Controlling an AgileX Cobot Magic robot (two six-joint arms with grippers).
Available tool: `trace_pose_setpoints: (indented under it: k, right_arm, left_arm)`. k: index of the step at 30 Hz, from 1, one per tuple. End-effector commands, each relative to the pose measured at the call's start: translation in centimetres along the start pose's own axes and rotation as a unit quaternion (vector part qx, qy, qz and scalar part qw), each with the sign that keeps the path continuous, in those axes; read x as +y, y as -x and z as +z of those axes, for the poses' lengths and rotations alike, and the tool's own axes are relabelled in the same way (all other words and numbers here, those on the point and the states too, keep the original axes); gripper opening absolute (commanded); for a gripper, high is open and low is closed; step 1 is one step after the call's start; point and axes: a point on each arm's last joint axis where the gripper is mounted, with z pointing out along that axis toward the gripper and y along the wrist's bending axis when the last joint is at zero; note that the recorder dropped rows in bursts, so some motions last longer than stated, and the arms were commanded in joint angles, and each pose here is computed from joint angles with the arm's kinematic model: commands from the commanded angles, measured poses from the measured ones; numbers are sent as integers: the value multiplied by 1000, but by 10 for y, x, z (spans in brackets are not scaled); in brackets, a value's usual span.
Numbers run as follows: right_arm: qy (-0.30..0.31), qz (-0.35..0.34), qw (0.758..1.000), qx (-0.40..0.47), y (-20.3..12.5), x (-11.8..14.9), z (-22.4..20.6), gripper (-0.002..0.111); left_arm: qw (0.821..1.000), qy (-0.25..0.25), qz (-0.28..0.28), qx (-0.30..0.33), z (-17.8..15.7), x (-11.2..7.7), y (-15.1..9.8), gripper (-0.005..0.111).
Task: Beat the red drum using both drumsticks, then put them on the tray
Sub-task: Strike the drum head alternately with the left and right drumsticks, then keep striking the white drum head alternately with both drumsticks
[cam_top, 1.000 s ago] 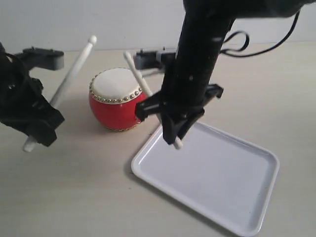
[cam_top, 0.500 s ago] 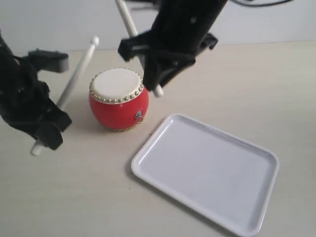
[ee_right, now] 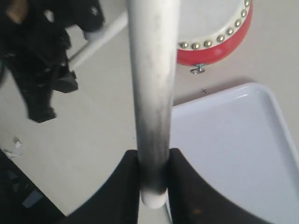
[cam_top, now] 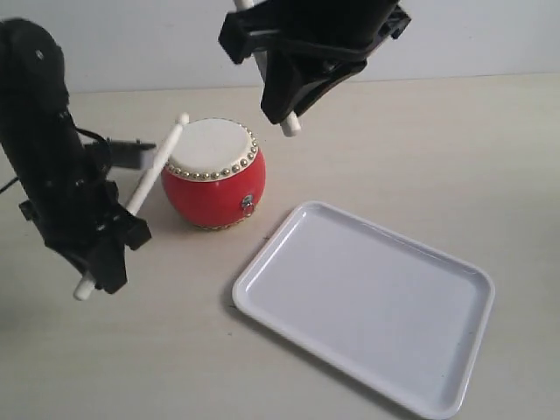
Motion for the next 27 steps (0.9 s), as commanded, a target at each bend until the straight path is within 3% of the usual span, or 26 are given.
trace_pose_setpoints:
  k: [1, 6, 9, 18, 27]
  right_arm:
    - [1, 26, 996, 89, -4, -18, 66, 0]
    - [29, 75, 978, 195, -26, -33, 138, 0]
    - [31, 82, 974, 210, -29, -35, 149, 0]
    - [-1, 44, 986, 162, -19, -32, 113, 0]
    - [-3, 74, 964, 255, -47, -44, 166, 0]
  left_arm:
    - [995, 19, 30, -97, -60, -24, -28, 0]
    - [980, 44, 54, -185, -106, -44, -64, 0]
    - [974, 56, 61, -209, -117, -49, -76, 0]
    - [979, 49, 49, -193, -103, -41, -57, 0]
    - [980, 45, 49, -186, -102, -41, -57, 0]
